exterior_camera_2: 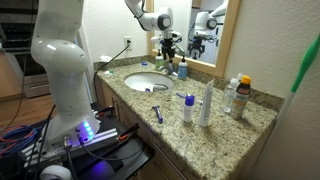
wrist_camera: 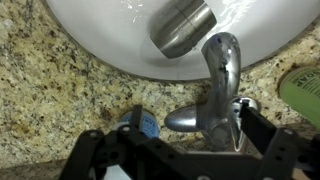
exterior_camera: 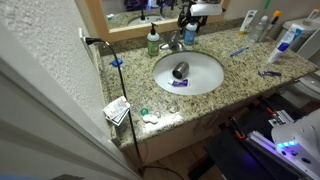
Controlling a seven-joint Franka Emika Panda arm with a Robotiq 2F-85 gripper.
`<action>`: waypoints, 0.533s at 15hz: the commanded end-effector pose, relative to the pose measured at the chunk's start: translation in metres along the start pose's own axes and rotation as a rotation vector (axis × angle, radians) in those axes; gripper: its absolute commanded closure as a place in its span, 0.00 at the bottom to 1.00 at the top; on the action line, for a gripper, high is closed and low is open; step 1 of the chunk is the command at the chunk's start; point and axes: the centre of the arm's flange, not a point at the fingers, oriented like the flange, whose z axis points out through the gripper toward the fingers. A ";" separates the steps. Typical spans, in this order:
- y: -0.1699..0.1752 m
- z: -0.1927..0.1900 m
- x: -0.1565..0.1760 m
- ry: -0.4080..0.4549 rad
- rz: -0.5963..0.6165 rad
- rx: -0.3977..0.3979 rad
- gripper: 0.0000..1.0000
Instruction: Push the faucet handle down
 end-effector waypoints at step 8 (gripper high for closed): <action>0.000 0.037 -0.042 -0.074 -0.056 -0.165 0.00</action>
